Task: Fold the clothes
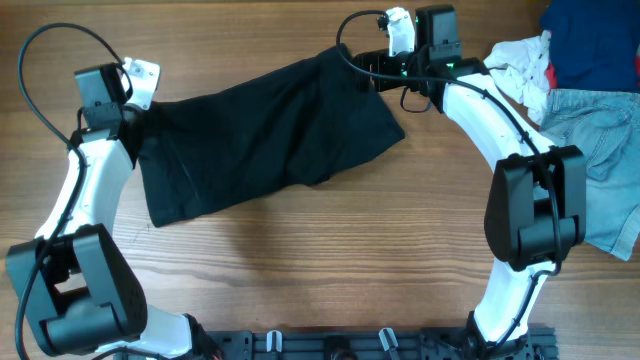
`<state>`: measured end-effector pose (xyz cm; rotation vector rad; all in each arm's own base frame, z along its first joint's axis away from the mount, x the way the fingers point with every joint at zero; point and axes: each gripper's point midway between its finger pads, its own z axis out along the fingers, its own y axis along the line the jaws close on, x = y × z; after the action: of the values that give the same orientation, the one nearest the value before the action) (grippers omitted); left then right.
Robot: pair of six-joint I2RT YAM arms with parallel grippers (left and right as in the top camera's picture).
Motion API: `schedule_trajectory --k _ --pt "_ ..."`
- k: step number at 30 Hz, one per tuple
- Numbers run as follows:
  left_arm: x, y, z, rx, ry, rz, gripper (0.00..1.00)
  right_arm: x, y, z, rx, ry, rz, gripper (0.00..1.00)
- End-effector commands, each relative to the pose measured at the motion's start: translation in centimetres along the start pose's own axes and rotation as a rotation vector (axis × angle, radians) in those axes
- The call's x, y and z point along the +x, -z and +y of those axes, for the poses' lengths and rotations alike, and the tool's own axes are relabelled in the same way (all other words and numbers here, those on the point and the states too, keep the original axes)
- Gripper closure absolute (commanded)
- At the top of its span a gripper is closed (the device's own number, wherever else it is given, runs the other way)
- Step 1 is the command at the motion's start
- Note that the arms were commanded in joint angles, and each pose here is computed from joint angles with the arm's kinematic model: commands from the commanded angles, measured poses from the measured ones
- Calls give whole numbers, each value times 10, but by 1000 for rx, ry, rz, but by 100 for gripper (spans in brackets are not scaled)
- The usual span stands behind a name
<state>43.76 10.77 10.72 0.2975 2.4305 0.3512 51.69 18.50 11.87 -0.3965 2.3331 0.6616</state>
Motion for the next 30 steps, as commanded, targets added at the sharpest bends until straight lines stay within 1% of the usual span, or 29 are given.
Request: schedule_trajectory --k 1,4,6,7,8,10,14,17,20,23,30 --pt "0 0 9 -27 47 6 0 -3 1 4 -11 8 -5 0" --pt "0 0 9 -26 138 6 0 0 1 3 -10 3 6 0" --pt "2 1 7 -23 265 14 0 5 1 3 -8 -1 28 0" --pt "7 1 4 -16 388 38 0 10 1 2 -8 8 48 0" --pt "11 2 3 -12 433 53 0 13 2 2 -7 7 59 0" --pt "22 5 -6 8 538 106 0 21 2 2 -6 15 89 0" --pt "44 19 -37 116 700 240 0 36 7 -5 3 -19 147 0" --pt "53 43 -62 215 871 341 0 48 13 -15 16 -44 194 0" --pt "45 58 -74 299 939 349 0 54 19 -24 27 -58 216 0" --pt "33 68 -82 374 972 326 0 59 24 -31 36 -74 235 0" --pt "34 69 -86 380 966 336 0 65 27 -32 44 -90 264 0"
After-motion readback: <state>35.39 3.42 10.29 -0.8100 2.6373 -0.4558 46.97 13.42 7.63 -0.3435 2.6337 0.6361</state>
